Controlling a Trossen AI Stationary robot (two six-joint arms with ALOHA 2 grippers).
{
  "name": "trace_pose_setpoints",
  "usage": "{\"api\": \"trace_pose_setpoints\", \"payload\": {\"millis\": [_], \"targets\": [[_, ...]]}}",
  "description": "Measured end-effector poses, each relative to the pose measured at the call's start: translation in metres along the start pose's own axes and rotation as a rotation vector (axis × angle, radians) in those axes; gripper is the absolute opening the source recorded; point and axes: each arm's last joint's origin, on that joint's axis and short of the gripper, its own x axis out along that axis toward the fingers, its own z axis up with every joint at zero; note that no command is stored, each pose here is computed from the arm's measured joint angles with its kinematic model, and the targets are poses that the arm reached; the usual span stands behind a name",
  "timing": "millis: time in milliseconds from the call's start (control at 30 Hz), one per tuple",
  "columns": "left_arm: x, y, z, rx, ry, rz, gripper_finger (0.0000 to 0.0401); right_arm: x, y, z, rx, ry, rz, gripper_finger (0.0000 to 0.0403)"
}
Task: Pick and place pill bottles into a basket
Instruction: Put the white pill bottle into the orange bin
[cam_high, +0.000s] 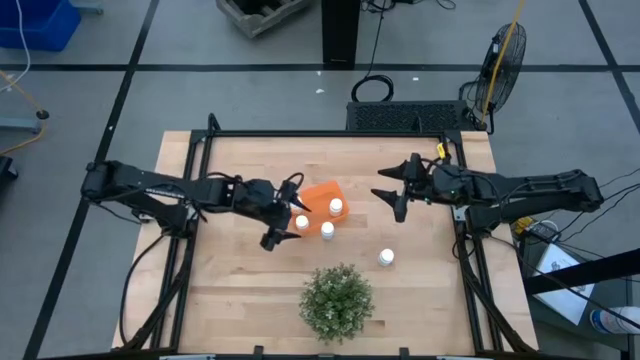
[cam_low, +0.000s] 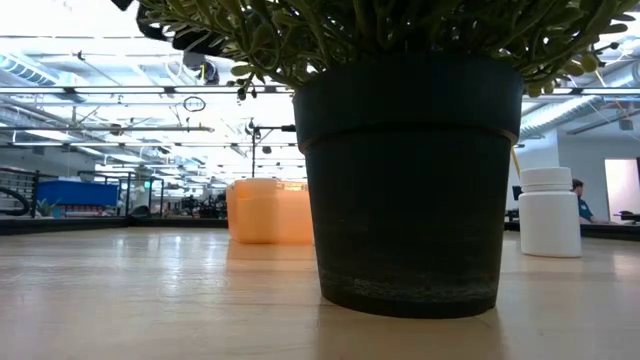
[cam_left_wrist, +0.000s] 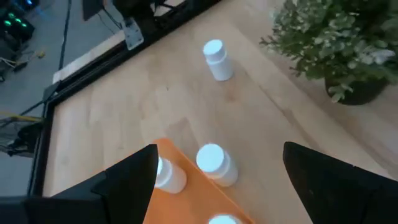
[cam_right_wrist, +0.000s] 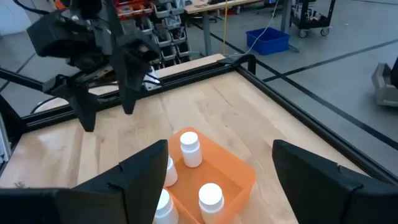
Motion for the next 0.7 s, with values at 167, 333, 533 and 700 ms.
{"api": "trace_pose_setpoints", "payload": {"millis": [167, 333, 533, 700], "targets": [[0.029, 0.004, -0.013, -0.01, 0.047, -0.001, 0.0349, 0.0, 0.0, 0.0, -0.006, 0.002, 0.002, 0.0279], [0.053, 0.007, -0.028, -0.011, 0.08, -0.019, 0.0349, 0.0, 0.0, 0.0, -0.006, 0.004, 0.004, 0.0279], [0.03, 0.027, -0.019, -0.115, 0.023, 0.119, 0.0349, 0.009, 0.003, -0.005, 0.002, 0.049, 0.043, 0.0279], [-0.028, 0.04, -0.007, -0.188, -0.062, 0.207, 0.0349, 0.018, 0.006, -0.008, -0.015, 0.059, 0.041, 0.0279]]}}
